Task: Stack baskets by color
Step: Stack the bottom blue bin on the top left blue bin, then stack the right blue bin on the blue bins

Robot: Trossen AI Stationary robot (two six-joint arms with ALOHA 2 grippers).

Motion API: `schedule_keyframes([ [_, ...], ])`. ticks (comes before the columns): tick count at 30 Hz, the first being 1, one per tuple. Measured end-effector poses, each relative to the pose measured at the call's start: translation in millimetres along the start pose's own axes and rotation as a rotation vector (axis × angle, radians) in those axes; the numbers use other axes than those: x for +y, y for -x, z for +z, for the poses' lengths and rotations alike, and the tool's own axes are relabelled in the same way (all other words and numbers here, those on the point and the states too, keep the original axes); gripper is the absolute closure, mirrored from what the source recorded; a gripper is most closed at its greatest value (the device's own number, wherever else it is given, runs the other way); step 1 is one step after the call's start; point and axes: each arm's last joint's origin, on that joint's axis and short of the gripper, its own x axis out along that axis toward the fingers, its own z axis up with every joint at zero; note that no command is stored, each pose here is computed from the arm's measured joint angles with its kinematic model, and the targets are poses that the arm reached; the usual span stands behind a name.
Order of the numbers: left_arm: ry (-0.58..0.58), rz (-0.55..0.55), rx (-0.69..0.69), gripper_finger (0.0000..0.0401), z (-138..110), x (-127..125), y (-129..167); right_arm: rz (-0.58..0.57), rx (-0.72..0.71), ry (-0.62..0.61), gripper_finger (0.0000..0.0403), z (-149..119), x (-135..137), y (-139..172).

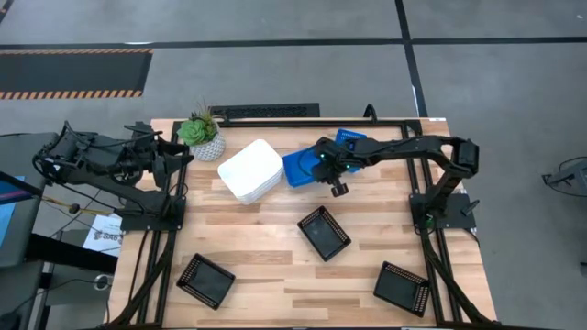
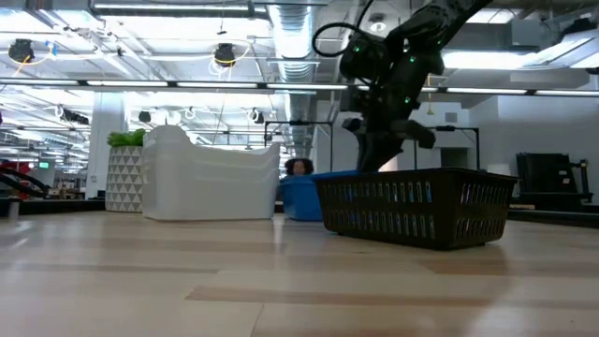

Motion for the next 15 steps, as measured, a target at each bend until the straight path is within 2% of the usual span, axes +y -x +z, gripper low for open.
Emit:
schedule_keyframes([
  [7,0.000,0.007,-0.006,0.0177,0.2,0.2,0.0,-0.018,-0.002,-0.093,0.0318,-1.8,-4.4,1.3],
  [13,0.000,0.009,-0.008,0.0177,0.2,0.2,-0.1,-0.053,-0.042,-0.135,0.0234,0.7,-5.6,24.8],
  [15,0.000,0.009,-0.008,0.0177,0.2,0.3,0.0,-0.100,-0.063,-0.164,0.0212,1.9,-7.3,37.5],
])
